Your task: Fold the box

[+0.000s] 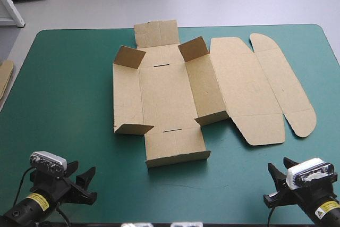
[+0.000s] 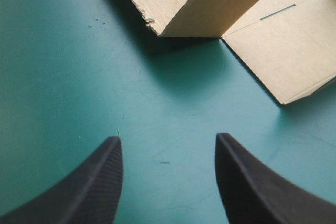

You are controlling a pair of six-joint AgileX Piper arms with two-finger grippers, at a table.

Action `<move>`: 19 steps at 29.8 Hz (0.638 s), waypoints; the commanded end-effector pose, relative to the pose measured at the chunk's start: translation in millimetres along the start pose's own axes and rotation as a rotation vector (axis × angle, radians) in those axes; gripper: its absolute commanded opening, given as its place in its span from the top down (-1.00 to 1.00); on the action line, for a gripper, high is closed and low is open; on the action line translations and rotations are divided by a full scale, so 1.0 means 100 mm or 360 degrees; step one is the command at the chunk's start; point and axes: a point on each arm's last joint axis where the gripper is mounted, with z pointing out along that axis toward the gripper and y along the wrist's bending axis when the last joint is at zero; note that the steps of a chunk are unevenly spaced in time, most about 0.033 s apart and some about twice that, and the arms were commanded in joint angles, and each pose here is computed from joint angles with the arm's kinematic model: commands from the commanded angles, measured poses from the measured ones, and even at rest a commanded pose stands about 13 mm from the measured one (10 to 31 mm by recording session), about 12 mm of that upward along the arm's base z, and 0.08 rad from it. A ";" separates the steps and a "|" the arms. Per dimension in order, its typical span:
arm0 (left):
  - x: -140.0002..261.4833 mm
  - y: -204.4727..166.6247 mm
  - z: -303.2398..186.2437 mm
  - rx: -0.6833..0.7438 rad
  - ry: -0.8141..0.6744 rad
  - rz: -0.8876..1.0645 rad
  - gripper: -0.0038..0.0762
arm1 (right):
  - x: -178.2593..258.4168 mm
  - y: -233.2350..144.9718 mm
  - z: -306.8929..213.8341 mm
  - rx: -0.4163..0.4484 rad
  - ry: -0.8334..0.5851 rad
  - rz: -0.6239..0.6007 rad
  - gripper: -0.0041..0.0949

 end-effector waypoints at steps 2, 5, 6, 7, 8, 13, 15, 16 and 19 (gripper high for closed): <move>-0.14 -0.02 -0.03 0.0022 -0.0126 -0.0016 -0.06 | -0.15 -0.01 -0.03 0.0009 -0.0118 -0.0003 0.08; -0.14 -0.02 -0.03 0.0022 -0.0126 -0.0016 -0.06 | -0.15 -0.01 -0.03 0.0009 -0.0118 -0.0003 0.08; -0.14 -0.02 -0.03 0.0022 -0.0126 -0.0016 -0.06 | -0.15 -0.01 -0.03 0.0009 -0.0118 -0.0003 0.08; -0.14 -0.02 -0.03 0.0022 -0.0126 -0.0016 -0.06 | -0.15 -0.01 -0.03 0.0009 -0.0118 -0.0003 0.08; -0.14 -0.02 -0.03 0.0022 -0.0126 -0.0016 -0.06 | -0.15 -0.01 -0.03 0.0009 -0.0118 -0.0003 0.08; -0.13 -0.02 -0.04 0.0022 -0.0108 -0.0035 -0.06 | -0.15 -0.01 -0.04 0.0009 -0.0113 -0.0018 0.08; -0.15 -0.02 -0.05 0.0015 -0.0080 -0.0052 -0.06 | -0.17 -0.02 -0.06 0.0026 -0.0105 -0.0042 0.08; -0.17 -0.01 -0.06 0.0006 -0.0062 -0.0060 -0.06 | -0.17 -0.02 -0.06 0.0040 -0.0090 -0.0056 0.08; -0.26 -0.02 -0.05 -0.0002 -0.0013 -0.0085 -0.06 | -0.25 -0.06 -0.06 0.0082 -0.0040 -0.0058 0.08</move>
